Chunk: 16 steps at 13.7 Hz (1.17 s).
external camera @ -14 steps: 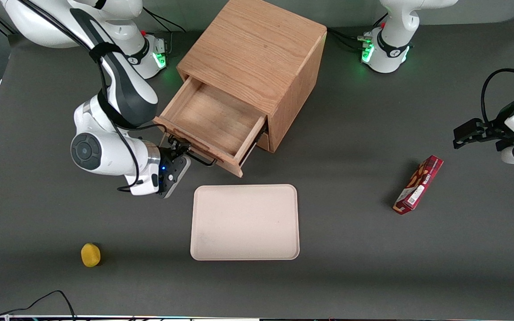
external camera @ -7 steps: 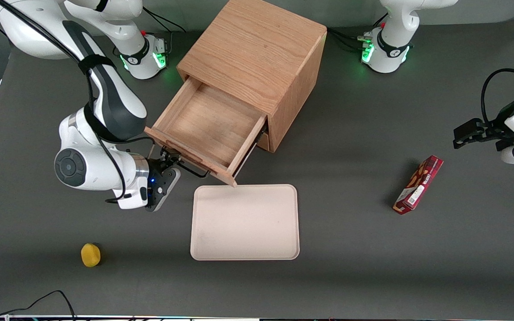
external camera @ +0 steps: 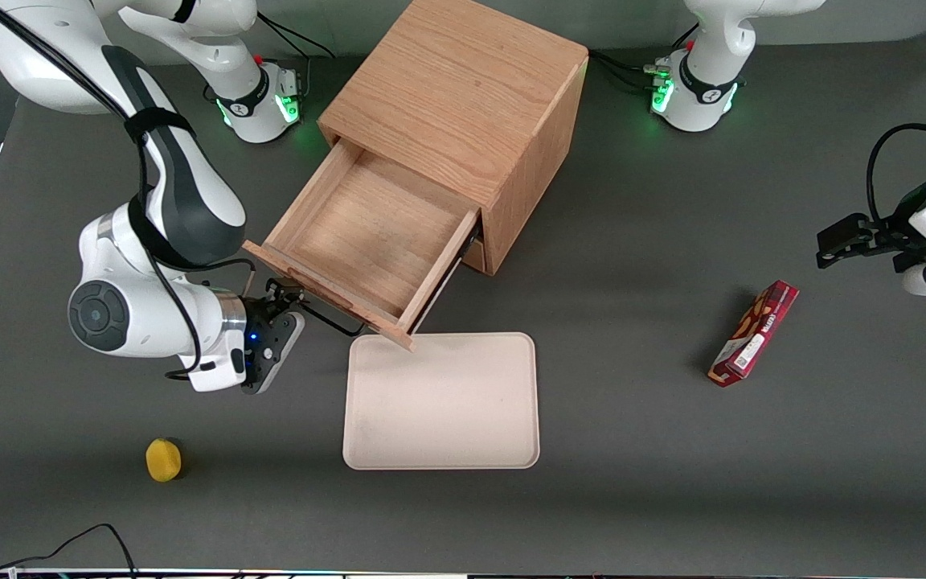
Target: Open upper drawer
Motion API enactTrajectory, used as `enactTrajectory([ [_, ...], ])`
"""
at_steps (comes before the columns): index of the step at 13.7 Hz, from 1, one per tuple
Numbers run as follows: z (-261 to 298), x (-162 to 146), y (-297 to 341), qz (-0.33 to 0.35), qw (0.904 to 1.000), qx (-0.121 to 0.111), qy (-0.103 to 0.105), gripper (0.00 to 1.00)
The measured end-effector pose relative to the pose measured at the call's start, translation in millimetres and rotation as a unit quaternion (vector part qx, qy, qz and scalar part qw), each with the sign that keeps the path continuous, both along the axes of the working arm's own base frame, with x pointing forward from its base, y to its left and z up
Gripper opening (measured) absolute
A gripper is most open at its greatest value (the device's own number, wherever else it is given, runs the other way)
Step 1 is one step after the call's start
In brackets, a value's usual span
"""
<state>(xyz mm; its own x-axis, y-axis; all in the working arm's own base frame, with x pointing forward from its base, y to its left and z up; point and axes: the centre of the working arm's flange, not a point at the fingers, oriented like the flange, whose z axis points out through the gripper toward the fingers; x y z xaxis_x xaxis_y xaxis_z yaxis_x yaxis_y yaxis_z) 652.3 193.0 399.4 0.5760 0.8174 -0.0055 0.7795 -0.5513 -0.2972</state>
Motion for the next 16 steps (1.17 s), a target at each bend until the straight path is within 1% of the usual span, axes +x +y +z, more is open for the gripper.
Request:
enactTrajectory([
  [3, 30, 9, -6, -0.003, 0.9999, 0.003, -0.012, 1.0],
  [6, 77, 10, -8, -0.02, 0.999, 0.004, -0.038, 1.0],
  [8, 123, -5, -3, -0.06, 0.9969, -0.007, -0.051, 1.0],
  [10, 172, -30, 0, -0.117, 0.9912, -0.027, -0.057, 1.0],
  [11, 197, -45, 1, -0.15, 0.9861, -0.037, -0.062, 1.0],
  [12, 217, -59, 0, -0.178, 0.981, -0.048, -0.061, 1.0],
  [13, 233, -73, -2, -0.209, 0.9744, -0.061, -0.056, 1.0],
  [14, 244, -85, -4, -0.246, 0.9651, -0.075, -0.051, 1.0],
  [15, 250, -96, -7, -0.286, 0.953, -0.09, -0.047, 1.0],
  [16, 252, -106, -12, -0.325, 0.9385, -0.107, -0.042, 1.0],
])
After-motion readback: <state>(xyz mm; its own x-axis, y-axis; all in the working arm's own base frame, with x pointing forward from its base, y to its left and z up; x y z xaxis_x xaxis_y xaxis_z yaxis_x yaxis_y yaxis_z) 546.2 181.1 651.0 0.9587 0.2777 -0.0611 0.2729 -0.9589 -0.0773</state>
